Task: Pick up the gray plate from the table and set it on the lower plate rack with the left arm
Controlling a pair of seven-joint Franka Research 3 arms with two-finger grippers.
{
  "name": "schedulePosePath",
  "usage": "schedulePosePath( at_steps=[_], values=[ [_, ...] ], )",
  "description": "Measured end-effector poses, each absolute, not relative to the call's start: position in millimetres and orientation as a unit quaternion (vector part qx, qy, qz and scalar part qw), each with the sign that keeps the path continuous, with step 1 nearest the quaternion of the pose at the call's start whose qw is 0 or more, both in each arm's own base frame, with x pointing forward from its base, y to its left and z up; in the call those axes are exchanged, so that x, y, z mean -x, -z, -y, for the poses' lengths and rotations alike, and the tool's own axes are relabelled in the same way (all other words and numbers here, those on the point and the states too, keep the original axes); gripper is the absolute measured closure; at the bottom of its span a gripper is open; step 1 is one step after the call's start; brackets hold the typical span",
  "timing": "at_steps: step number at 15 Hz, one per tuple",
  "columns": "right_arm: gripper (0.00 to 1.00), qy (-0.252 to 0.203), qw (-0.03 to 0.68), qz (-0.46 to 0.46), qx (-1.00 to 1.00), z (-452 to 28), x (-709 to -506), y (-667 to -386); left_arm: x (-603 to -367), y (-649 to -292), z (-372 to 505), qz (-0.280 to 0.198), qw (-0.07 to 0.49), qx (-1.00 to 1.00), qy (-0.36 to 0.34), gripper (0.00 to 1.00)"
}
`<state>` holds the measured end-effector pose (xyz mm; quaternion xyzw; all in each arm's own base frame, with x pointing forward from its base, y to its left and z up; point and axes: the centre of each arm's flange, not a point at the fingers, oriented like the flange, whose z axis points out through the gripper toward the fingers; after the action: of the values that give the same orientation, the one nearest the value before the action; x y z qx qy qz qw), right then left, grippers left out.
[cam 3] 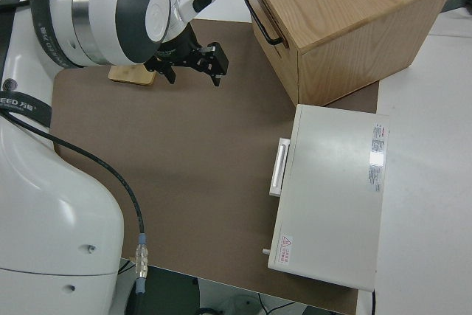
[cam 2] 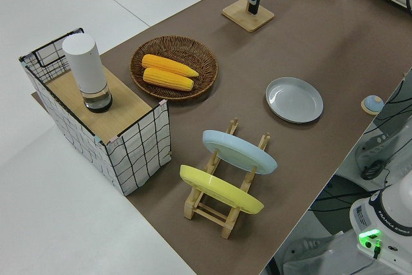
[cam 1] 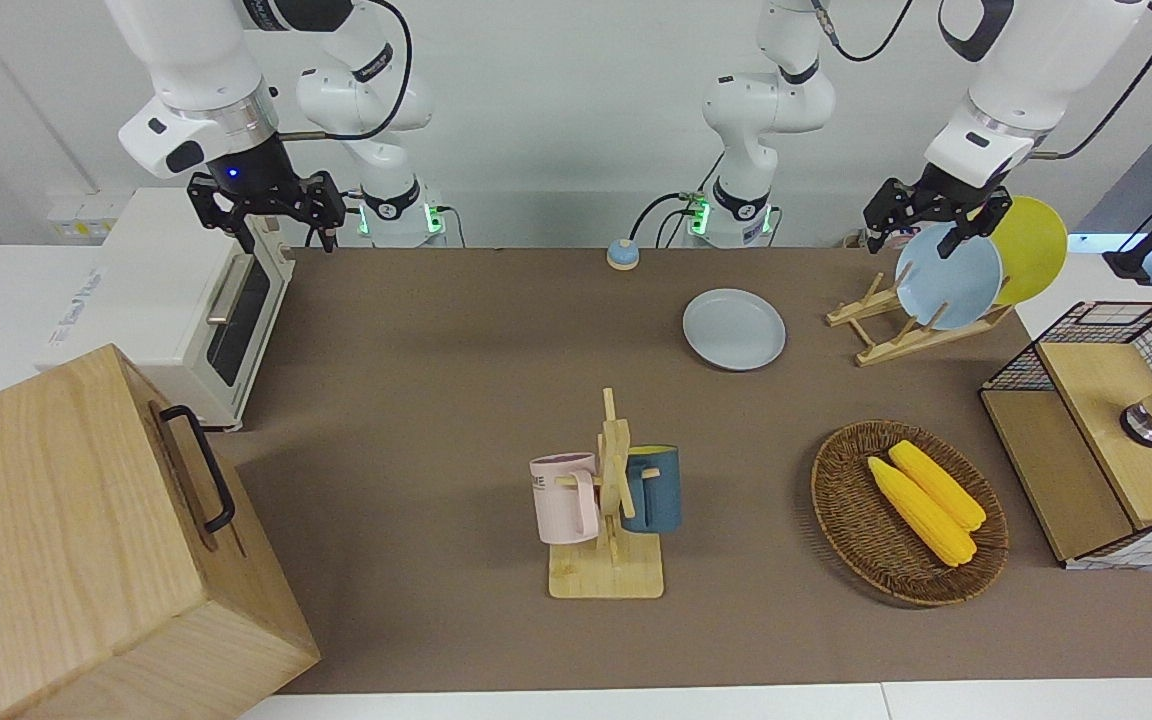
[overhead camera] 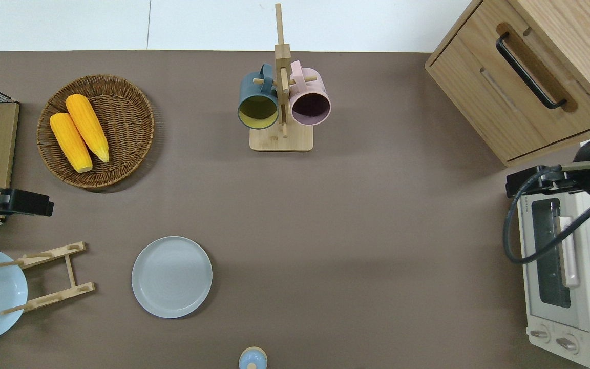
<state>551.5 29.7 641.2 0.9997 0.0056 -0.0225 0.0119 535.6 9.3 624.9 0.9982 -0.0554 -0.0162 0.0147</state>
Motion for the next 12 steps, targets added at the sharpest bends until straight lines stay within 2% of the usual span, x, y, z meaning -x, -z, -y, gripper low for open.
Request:
schedulePosePath(
  at_steps=[6,12],
  values=[
    [0.01,0.022,0.012,-0.006,-1.000,-29.7,-551.5,-641.2,-534.5,-620.2,-11.1,0.054,0.016,-0.998,0.023,0.00],
    [0.01,0.022,0.012,-0.006,-1.000,-29.7,-551.5,-641.2,-523.3,-589.6,-29.4,0.033,0.034,-0.998,0.050,0.00]
  ],
)
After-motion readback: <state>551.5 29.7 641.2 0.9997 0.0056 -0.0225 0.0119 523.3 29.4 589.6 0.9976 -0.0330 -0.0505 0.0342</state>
